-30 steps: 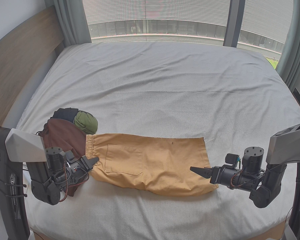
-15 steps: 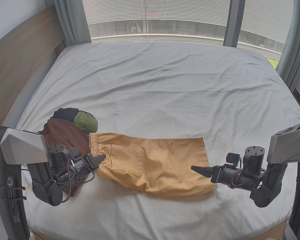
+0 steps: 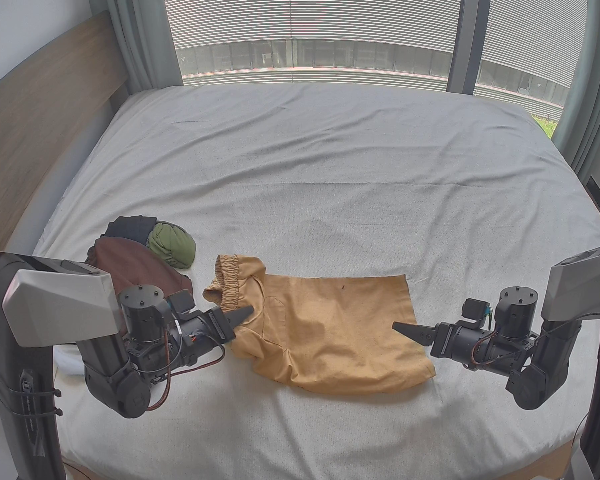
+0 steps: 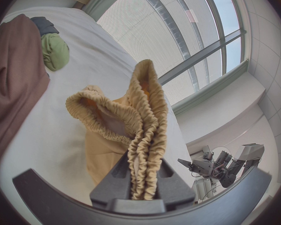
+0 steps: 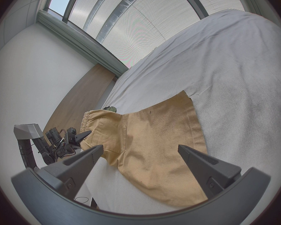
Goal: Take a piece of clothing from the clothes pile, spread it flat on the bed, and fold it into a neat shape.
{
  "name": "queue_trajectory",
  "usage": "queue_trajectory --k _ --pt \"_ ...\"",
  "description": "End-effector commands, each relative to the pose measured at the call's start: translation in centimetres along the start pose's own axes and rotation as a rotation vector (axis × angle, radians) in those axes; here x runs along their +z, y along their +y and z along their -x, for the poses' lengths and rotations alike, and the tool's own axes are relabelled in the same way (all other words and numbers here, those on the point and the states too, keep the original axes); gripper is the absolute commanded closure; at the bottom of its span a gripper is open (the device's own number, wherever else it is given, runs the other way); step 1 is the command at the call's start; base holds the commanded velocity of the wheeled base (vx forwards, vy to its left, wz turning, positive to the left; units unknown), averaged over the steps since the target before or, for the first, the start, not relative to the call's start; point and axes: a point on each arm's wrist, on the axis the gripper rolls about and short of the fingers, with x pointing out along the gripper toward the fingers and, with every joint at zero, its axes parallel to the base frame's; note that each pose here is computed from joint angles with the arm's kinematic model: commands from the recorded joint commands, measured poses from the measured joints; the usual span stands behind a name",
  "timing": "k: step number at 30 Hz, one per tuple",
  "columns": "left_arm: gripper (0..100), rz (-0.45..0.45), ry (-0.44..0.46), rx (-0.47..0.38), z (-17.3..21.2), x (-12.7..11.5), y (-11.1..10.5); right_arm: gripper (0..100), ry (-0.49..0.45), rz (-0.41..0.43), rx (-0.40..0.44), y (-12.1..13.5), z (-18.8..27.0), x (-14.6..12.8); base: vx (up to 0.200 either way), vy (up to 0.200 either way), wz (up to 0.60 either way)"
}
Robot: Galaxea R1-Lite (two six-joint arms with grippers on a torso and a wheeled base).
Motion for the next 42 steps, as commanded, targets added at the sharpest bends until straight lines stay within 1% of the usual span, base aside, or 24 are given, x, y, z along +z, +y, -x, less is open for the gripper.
queue_trajectory --k 1,6,8,9,13,20,25,32,39,42 --pt "100 -0.005 0.017 -0.046 -0.9 -0.6 -1.3 0 -0.021 -0.002 -0.012 -0.4 0.3 0.5 0.000 0.000 0.00" --pt "100 0.015 0.027 -0.091 -1.7 -1.1 -2.6 0 -0.059 0.003 -0.015 -0.7 0.6 1.5 0.000 0.000 0.00" --pt "100 0.016 0.026 -0.096 -1.9 -1.2 -2.8 0 -0.064 0.003 -0.017 -0.8 0.8 1.7 0.000 0.000 0.00" --pt "100 0.013 0.020 -0.114 -2.7 -1.4 -3.4 0 -0.079 0.004 -0.024 -1.0 1.0 2.1 0.000 0.000 0.00" --pt "100 0.010 0.015 -0.124 -3.3 -1.5 -3.9 0 -0.095 0.003 -0.033 -1.3 1.2 2.5 0.000 0.000 0.00" --pt "100 0.036 0.043 -0.175 -4.5 -2.3 -5.7 0 -0.122 -0.005 -0.044 -2.4 1.6 3.3 0.000 0.000 0.00" --pt "100 0.033 0.055 -0.181 -5.8 -3.1 -6.0 0 -0.137 -0.005 -0.051 -2.7 1.6 3.7 0.000 0.000 0.00" --pt "100 0.029 0.062 -0.199 -6.9 -3.3 -6.9 0 -0.162 -0.007 -0.067 -3.4 1.8 4.3 0.000 0.000 0.00" --pt "100 0.027 0.092 -0.214 -7.4 -4.1 -7.8 0 -0.171 -0.008 -0.063 -3.7 2.0 4.6 0.000 0.000 0.00" --pt "100 0.034 0.111 -0.222 -8.2 -4.9 -8.0 0 -0.173 -0.007 -0.062 -3.7 2.0 4.7 0.000 0.000 0.00"
